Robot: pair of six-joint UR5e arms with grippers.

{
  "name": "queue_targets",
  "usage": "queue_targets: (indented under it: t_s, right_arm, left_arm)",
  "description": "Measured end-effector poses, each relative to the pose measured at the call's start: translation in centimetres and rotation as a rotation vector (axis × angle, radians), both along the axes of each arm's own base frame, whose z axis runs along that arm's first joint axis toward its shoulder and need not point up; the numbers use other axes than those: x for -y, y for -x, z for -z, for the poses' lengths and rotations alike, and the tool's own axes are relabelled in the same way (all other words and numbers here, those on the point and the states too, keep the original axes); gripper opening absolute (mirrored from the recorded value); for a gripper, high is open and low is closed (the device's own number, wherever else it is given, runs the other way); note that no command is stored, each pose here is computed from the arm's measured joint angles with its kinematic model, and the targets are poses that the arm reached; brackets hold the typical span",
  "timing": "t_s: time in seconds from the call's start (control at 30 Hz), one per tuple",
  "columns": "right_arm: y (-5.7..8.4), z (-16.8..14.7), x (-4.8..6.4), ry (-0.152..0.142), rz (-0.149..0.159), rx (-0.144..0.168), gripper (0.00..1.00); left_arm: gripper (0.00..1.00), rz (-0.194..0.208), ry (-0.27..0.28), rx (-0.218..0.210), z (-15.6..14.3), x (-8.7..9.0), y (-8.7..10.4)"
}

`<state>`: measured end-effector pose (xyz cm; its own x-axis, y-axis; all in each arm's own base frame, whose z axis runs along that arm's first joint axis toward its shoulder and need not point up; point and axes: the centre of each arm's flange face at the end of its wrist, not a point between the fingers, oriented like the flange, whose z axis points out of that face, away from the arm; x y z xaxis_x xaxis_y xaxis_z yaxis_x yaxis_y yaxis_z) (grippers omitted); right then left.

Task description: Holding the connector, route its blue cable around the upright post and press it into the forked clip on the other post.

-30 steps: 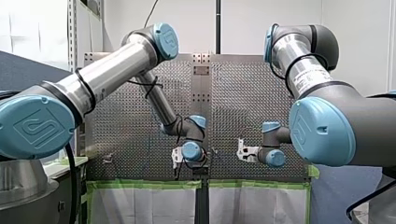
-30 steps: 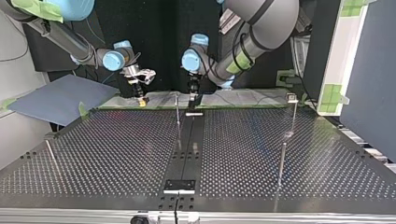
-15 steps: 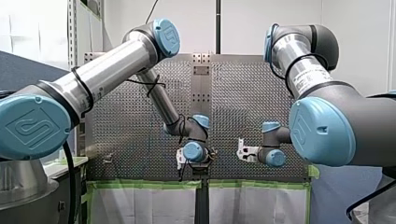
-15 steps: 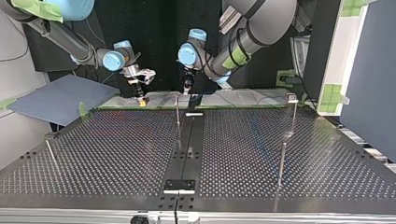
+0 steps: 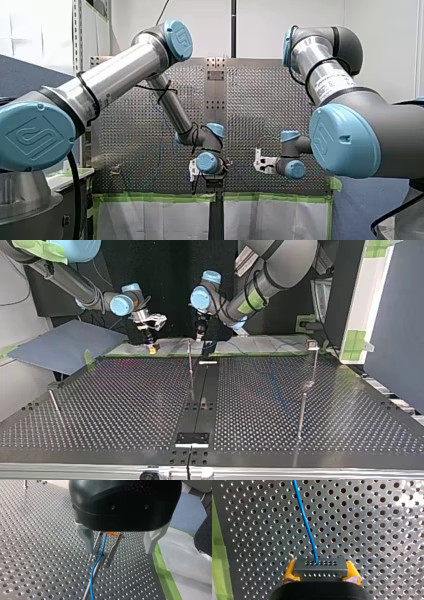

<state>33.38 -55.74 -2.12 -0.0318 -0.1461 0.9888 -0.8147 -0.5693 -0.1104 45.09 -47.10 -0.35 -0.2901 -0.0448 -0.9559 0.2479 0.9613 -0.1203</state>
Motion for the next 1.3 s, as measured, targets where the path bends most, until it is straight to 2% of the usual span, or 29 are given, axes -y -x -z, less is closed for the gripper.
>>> queue_targets:
  t_s: [0.27, 0.7, 1.1, 1.3]
  right_arm:
    - [-0.02, -0.01, 0.00, 0.001, 0.000, 0.000, 0.00]
    - [-0.05, -0.04, 0.04, 0.004, -0.001, 0.003, 0.00]
    - [-0.05, -0.06, 0.06, 0.004, -0.001, 0.006, 0.00]
    - [-0.06, -0.04, 0.03, 0.001, -0.001, 0.005, 0.00]
  left_arm:
    - [1.00, 0.005, 0.002, 0.001, -0.01, 0.06, 0.00]
    - [1.00, 0.039, 0.016, 0.002, -0.03, 0.47, 0.02]
    - [1.00, 0.037, 0.014, 0.000, -0.05, 0.44, 0.02]
    - [1.00, 0.029, -0.018, 0.011, -0.60, 0.43, 0.88]
